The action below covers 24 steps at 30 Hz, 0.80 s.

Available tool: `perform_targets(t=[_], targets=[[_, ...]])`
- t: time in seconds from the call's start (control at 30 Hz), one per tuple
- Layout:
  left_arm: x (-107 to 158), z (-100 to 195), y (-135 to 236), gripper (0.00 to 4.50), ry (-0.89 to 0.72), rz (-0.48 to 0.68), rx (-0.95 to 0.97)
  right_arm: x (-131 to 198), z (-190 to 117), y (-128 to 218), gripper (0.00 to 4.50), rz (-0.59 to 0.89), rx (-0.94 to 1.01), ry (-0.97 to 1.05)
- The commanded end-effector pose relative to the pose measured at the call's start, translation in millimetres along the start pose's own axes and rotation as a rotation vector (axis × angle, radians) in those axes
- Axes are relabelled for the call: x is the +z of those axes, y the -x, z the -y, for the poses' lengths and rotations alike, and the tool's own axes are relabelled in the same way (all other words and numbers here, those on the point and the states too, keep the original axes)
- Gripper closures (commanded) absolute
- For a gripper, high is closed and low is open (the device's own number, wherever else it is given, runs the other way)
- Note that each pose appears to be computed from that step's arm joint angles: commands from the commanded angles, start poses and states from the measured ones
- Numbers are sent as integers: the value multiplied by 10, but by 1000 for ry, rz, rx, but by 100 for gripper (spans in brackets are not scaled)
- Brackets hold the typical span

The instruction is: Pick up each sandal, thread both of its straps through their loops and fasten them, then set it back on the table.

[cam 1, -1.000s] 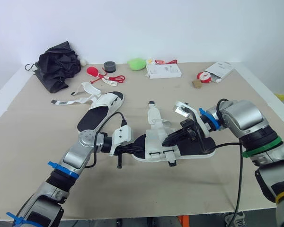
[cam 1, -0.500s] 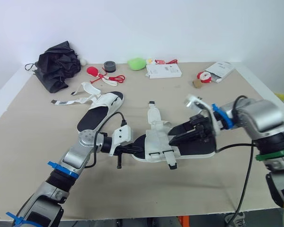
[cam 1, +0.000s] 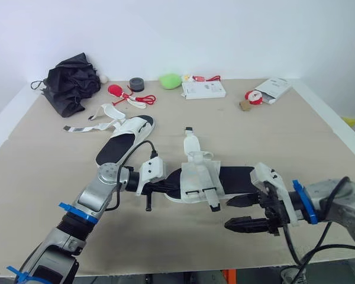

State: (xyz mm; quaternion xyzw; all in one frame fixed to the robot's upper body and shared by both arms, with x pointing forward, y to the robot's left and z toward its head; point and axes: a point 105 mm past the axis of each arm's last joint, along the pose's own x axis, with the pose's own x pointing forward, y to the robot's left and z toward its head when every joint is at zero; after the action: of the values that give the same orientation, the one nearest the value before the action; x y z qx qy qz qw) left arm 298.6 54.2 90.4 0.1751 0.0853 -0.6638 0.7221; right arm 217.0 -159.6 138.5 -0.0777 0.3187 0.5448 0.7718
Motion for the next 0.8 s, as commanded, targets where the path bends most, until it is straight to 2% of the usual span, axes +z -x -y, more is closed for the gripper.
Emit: perform_targets(t=[0.03,0.23,0.5,0.6,0.73,0.8], targets=[[-353,141,-48,450,96,-115,-48,93,-5,-3,78,52,-31,28],[-343,124,-54,450,92,-116,-49,211,-84,-151,78,108,48,-9],[-349,123,-60,450,96,-113,-39,195,-173,-310,78,87,120,-30],[-355,121,-56,450,97,-113,-33,193,-145,-335,157,85,117,-37],[-354,121,-57,450,96,-112,-31,198,-80,-361,367,89,96,-45],[-356,121,-57,450,95,-113,-30,192,-77,-371,448,89,99,-46]])
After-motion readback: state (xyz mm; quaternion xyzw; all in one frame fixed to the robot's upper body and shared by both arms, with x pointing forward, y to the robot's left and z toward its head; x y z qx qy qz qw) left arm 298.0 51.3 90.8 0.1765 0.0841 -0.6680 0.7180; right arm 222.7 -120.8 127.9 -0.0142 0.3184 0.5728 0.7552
